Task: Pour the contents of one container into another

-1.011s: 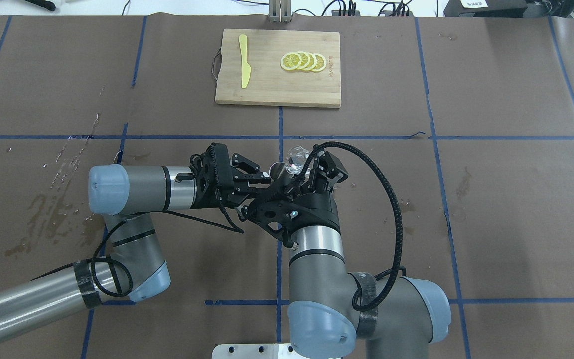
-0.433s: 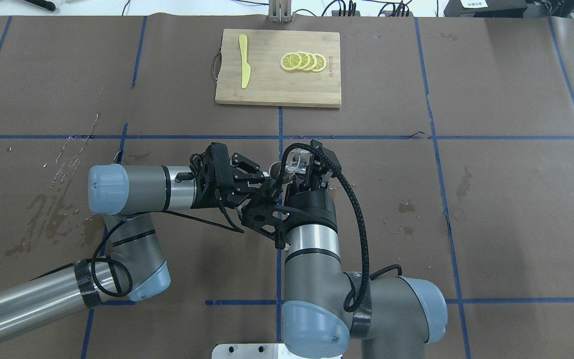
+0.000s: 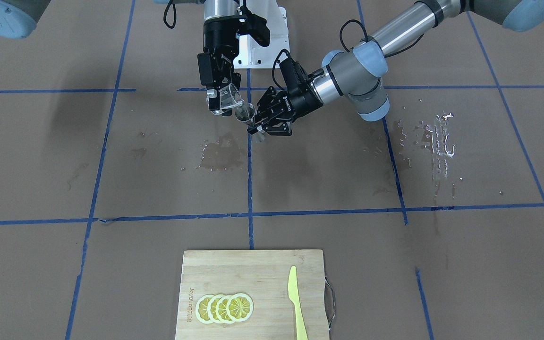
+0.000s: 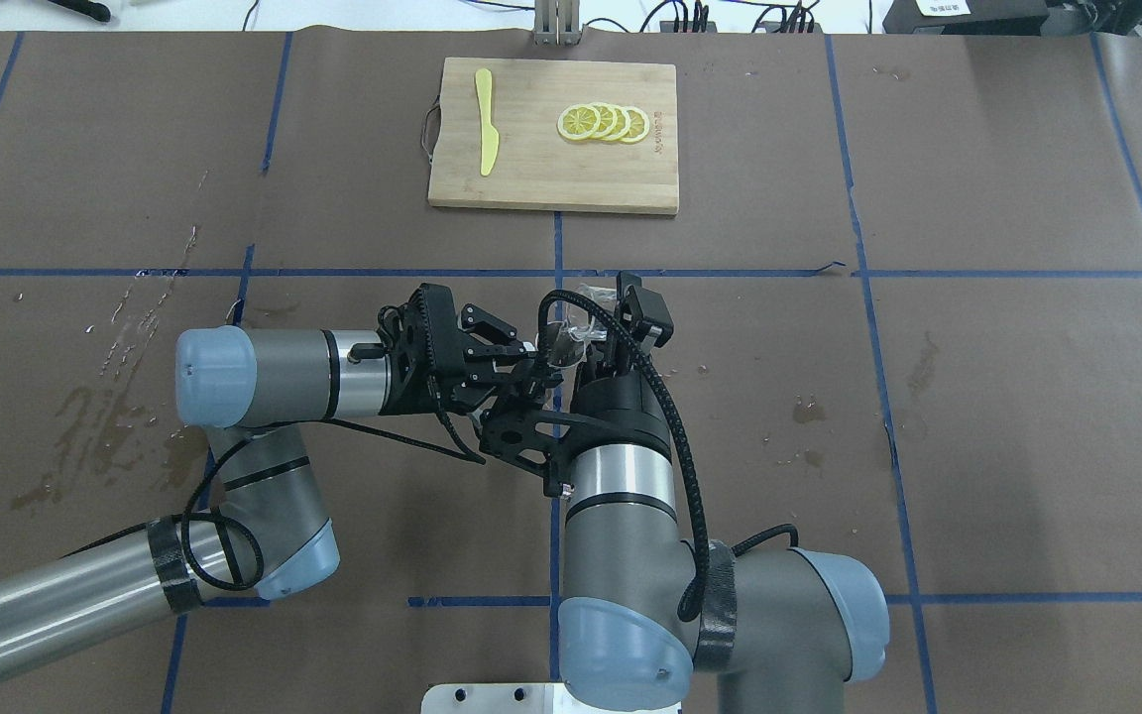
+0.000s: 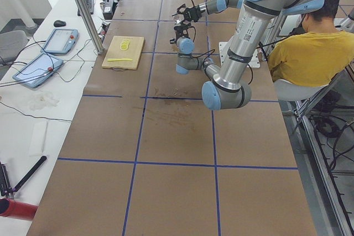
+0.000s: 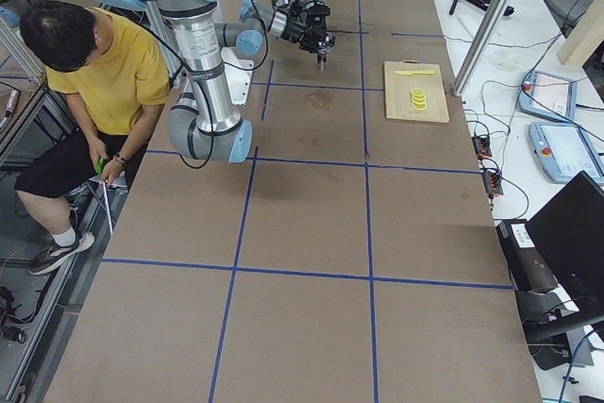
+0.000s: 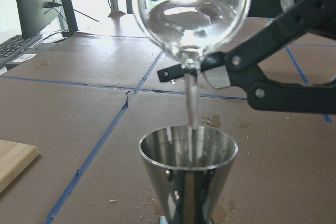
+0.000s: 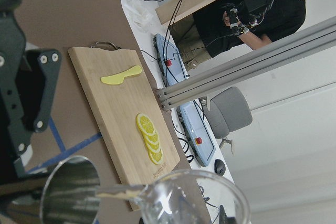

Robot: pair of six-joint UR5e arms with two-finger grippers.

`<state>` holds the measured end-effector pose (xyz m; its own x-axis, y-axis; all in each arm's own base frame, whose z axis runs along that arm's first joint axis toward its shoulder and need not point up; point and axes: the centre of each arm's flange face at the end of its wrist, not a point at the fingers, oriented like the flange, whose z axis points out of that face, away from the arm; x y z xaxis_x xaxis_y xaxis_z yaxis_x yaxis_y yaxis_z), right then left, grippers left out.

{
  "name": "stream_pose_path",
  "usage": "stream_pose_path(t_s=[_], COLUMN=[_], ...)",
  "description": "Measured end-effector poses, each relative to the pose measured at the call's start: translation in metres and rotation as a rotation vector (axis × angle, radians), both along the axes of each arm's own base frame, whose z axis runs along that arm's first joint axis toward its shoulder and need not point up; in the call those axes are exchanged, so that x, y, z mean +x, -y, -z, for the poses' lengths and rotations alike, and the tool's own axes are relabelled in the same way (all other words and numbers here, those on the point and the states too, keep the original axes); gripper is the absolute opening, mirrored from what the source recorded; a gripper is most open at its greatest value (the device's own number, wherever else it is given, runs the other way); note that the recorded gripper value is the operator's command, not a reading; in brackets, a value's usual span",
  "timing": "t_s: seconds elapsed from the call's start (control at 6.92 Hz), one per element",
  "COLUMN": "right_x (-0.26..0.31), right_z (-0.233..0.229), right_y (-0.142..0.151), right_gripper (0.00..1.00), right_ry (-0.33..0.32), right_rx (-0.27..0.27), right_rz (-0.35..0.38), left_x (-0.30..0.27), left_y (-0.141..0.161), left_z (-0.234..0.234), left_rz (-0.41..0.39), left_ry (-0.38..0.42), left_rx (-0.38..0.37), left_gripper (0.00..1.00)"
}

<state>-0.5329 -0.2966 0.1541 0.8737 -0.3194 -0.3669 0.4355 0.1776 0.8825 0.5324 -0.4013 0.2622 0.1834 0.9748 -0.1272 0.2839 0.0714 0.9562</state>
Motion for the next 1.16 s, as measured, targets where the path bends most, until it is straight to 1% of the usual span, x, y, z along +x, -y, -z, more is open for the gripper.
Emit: stream_pose_path(t_s=[0.29, 0.58, 0.87, 1.16], right_x=[0.0007, 0.0019, 0.0027, 0.0027], right_z=[0.0002, 0.0046, 0.0065, 0.0065], right_y=[0.0007, 0.0024, 0.0029, 0.0034], right_gripper=[0.00, 0.00, 0.00, 0.00], right_ry=[-0.053, -0.088, -0.107, -0.112], right_rx=[0.012, 0.020, 0.026, 0.027], right_rz=[0.002, 0.007, 0.010, 0.010], left_x=[-0.0005, -0.0008, -0.0010, -0.0011], left_y=[-0.0003, -0.0005, -0.0005, -0.0006], left_z=[-0.0004, -0.0006, -0.0003, -0.0002], left_rz=[0.000, 0.000, 0.000, 0.000], left_ry=[-0.003, -0.005, -0.006, -0.006], left_rx=[0.002, 0.002, 0.003, 0.003], left_gripper=[0.00, 0.00, 0.00, 0.00])
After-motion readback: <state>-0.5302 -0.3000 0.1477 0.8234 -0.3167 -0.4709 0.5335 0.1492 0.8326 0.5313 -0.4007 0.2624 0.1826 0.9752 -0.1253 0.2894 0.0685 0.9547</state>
